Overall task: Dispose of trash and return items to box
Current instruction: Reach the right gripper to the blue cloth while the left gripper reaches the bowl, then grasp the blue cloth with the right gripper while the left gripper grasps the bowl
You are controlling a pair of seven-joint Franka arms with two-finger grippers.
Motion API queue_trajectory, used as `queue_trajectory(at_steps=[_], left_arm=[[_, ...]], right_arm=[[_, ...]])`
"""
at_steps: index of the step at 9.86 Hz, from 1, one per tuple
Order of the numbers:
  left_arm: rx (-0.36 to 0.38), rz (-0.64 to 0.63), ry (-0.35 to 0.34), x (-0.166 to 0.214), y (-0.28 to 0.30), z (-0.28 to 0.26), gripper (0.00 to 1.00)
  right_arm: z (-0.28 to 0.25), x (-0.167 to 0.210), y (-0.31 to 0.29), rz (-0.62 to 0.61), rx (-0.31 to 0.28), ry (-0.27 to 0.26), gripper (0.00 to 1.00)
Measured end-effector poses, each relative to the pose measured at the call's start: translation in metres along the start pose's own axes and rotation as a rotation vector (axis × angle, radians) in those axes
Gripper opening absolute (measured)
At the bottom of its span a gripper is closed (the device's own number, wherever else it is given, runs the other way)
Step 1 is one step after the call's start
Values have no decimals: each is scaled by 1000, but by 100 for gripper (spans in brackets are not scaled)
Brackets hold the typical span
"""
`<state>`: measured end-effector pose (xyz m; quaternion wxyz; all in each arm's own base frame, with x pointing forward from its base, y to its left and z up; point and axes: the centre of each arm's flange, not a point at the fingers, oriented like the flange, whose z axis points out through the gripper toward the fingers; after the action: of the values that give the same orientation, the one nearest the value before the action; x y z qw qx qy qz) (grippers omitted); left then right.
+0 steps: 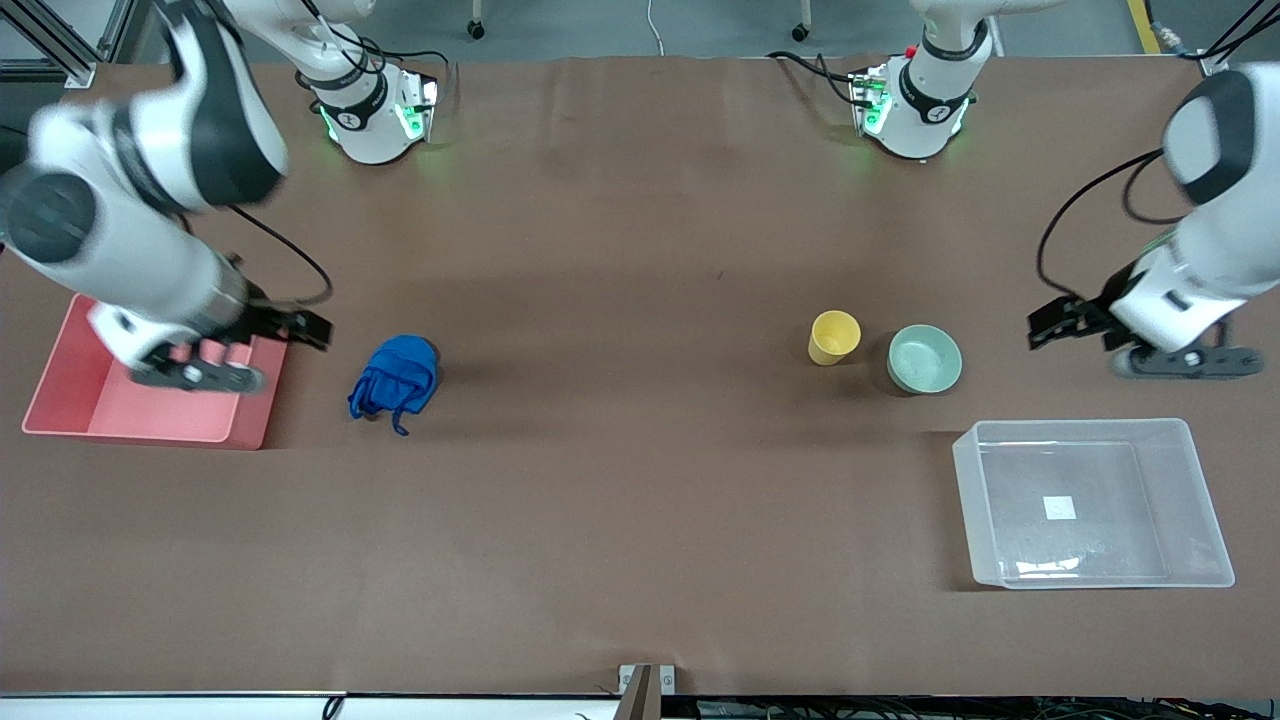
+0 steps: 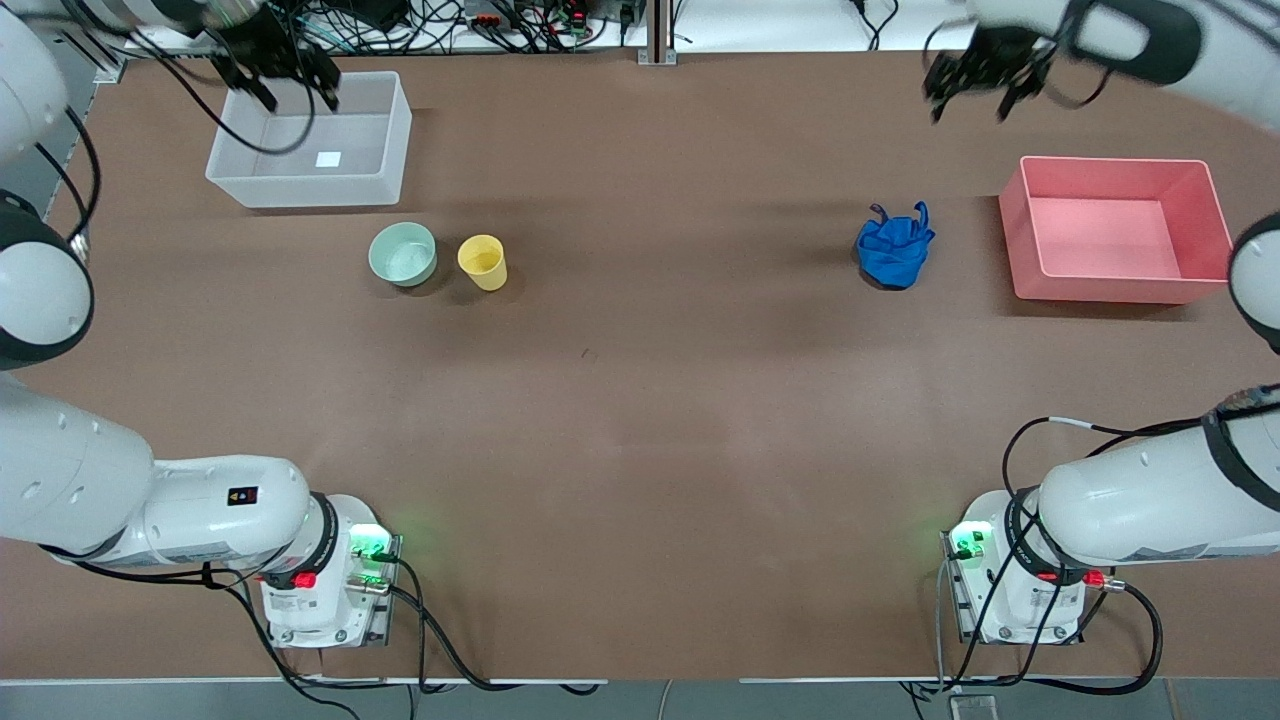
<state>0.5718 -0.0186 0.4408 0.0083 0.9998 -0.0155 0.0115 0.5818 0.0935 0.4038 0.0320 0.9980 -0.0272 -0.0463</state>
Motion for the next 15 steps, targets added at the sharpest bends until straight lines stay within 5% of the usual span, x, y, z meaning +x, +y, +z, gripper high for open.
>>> queue_trajectory(at_steps=[5, 12, 13, 15], left_arm=[[-8, -3, -50, -46, -2, 154, 96], [-21, -6, -34, -61, -1, 233, 95], [-22, -6, -34, -61, -1, 240, 80], [-23, -3, -37, -62, 0, 244, 50]], right_arm=[[157, -22, -13, -38, 44, 63, 100], [221, -28, -10, -69, 42, 70, 100], [225, -29, -5, -69, 39, 79, 99], [226, -28, 3, -52, 39, 82, 67]])
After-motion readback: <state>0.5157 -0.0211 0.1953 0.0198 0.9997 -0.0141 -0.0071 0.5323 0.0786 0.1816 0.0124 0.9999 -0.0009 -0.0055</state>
